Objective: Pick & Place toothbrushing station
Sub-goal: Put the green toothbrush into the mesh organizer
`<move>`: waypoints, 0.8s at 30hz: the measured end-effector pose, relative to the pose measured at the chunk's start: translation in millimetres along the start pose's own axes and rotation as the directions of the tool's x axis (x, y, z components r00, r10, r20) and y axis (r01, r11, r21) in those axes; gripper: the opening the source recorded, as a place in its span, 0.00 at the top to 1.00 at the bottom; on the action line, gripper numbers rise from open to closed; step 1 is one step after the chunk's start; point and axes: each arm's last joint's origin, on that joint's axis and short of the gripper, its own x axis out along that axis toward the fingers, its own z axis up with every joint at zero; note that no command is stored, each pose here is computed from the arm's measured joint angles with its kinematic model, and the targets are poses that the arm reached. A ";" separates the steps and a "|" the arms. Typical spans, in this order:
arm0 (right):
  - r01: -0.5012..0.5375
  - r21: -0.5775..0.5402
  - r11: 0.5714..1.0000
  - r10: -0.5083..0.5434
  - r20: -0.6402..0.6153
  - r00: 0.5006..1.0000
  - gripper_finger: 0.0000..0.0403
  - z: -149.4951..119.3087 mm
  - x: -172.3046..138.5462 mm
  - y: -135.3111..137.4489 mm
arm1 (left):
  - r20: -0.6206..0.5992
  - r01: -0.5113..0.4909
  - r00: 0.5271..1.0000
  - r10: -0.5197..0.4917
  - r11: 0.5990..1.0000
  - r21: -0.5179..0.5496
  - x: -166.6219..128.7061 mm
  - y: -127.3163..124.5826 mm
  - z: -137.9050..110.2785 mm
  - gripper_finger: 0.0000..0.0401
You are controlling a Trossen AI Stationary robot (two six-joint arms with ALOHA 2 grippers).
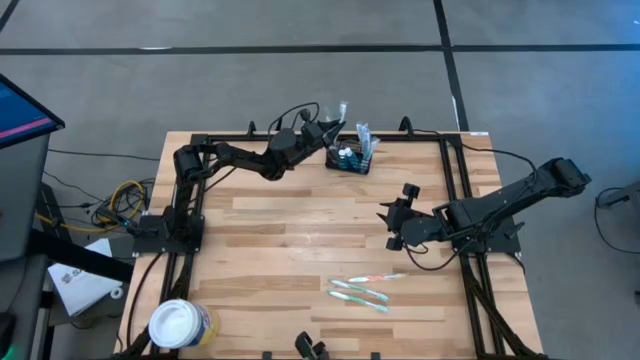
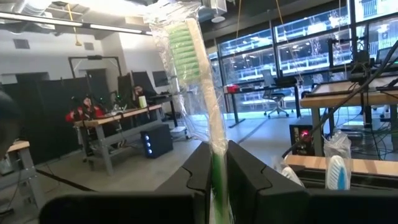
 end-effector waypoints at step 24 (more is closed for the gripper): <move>-0.001 0.000 1.000 0.001 0.000 1.000 0.71 0.2 -0.1 0.0 | 0.001 0.000 1.000 0.000 1.000 -0.001 0.0 0.0 0.1 0.84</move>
